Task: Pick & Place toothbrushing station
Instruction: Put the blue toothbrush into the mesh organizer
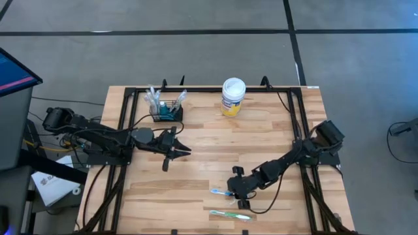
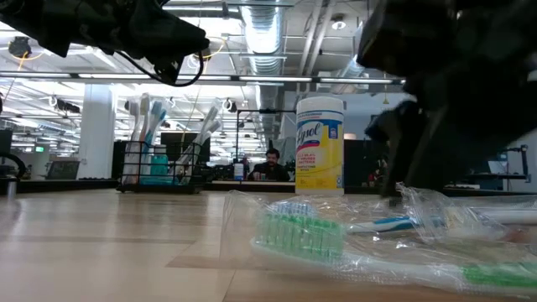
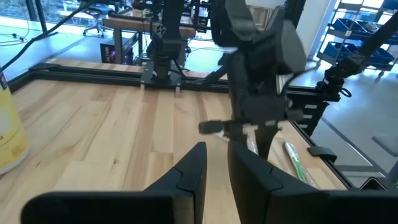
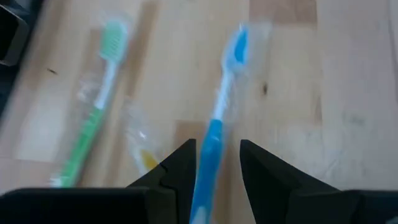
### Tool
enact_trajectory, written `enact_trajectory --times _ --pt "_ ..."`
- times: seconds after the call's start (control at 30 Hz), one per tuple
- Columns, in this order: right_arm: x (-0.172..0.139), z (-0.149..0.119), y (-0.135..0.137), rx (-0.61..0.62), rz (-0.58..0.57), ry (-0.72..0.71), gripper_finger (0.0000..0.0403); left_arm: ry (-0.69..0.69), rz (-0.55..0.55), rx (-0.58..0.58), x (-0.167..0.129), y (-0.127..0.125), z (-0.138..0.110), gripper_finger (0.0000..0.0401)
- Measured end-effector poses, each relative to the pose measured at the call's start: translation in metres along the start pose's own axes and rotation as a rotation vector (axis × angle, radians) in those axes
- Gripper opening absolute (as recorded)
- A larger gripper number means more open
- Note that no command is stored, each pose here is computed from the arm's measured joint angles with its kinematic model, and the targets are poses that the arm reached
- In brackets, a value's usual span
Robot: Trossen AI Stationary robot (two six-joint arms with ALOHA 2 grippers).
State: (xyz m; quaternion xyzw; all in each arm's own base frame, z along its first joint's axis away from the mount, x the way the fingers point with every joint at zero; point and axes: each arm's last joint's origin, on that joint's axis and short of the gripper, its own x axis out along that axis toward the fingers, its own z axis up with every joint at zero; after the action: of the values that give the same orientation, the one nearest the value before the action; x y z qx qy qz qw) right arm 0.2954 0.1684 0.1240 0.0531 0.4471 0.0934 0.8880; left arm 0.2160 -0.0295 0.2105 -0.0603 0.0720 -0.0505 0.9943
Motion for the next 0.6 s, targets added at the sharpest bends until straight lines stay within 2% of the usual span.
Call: enact_trajectory --times 0.1,0.37,0.47,0.6 --pt "0.0085 -0.003 -0.0004 0.002 -0.016 0.025 0.0116 -0.002 0.0 0.0 0.0 0.0 0.0002 0.0058" --pt "0.0076 0.0035 -0.0023 0.015 -0.012 0.007 0.011 -0.002 0.0 0.001 0.0 0.0 0.0002 0.0058" --pt "0.0077 0.0033 -0.0026 0.015 -0.01 0.012 0.0085 -0.002 0.0 0.001 0.0 0.0 0.0002 0.0058" --pt "0.0076 0.0034 -0.0021 0.01 -0.004 0.012 0.0022 -0.002 0.0 0.001 0.0 0.0 0.0002 0.0058"
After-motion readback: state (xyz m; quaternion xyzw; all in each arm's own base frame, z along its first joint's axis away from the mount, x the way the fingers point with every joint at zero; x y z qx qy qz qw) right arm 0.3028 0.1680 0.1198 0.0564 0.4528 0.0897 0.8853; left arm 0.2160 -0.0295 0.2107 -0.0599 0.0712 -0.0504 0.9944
